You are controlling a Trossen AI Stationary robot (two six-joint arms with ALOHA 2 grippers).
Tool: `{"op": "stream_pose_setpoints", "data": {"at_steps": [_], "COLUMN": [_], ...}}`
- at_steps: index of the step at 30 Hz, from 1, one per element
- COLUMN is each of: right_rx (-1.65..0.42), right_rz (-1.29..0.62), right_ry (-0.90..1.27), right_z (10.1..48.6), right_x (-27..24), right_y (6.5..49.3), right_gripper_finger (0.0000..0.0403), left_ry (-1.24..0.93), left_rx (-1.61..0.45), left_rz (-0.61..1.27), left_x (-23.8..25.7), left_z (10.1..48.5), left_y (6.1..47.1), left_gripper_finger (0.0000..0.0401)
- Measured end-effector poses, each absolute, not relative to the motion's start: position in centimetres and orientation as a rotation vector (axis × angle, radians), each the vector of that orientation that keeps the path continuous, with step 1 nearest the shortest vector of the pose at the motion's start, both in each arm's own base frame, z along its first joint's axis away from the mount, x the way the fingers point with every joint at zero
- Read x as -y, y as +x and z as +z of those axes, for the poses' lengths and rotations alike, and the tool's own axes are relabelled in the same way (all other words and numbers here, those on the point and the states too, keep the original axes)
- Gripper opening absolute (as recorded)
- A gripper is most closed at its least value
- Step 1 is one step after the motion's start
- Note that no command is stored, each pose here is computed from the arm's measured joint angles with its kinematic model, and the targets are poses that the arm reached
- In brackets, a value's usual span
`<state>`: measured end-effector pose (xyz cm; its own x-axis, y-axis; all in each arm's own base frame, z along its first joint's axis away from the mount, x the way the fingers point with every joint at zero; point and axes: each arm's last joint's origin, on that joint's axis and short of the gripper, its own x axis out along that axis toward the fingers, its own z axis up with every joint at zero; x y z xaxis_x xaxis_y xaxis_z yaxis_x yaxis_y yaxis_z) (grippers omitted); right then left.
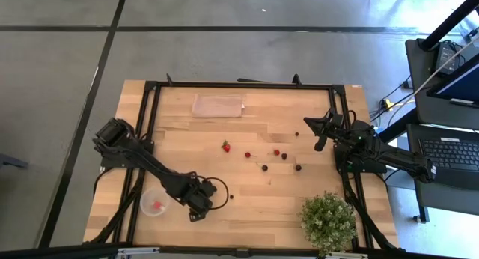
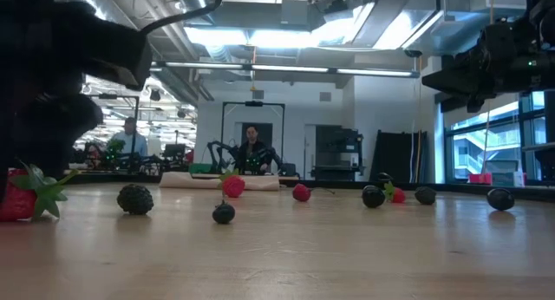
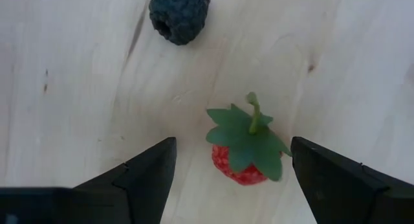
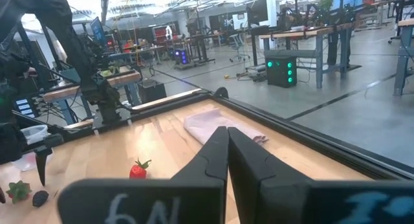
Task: Pick and placing Produce into tupperware
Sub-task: Put the bottom strawberry into the transparent bin
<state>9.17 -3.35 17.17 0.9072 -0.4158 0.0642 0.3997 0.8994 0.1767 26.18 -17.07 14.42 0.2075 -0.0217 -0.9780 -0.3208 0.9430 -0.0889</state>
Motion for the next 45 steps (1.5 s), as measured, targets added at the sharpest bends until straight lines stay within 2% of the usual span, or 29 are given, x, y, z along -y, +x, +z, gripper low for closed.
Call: {"op": "stream_pose_setpoints", "data": {"at_steps": [17,22,36,41,45], "right_rx": [0.074,0.073,0.068,0.068,0.068], "right_rz": [-0.426,-0.425,-0.426,-0.426,-0.426], "right_ry": [0.167,0.167,0.145,0.144,0.143], "right_z": [16.89,16.88,16.88,16.89,16.89], "right_x": [3.35,3.35,3.35,3.35,3.35], "right_y": [9.18,9.18,9.18,9.18,9.18], "right_gripper_finger": [0.0013,0.0013,0.0013,0.0013,0.0013], "left_ry": [-0.297,-0.312,-0.309,-0.31,-0.311], "left_rx": [-1.362,-1.364,-1.366,-1.366,-1.368], "left_rz": [0.22,0.237,0.247,0.244,0.243], "left_x": [17.18,17.15,17.09,17.1,17.11], "left_z": [13.81,13.74,13.67,13.67,13.66], "left_y": [26.36,26.33,26.29,26.31,26.3], "left_gripper_finger": [0.0288,0.0255,0.0128,0.0124,0.0138]}}
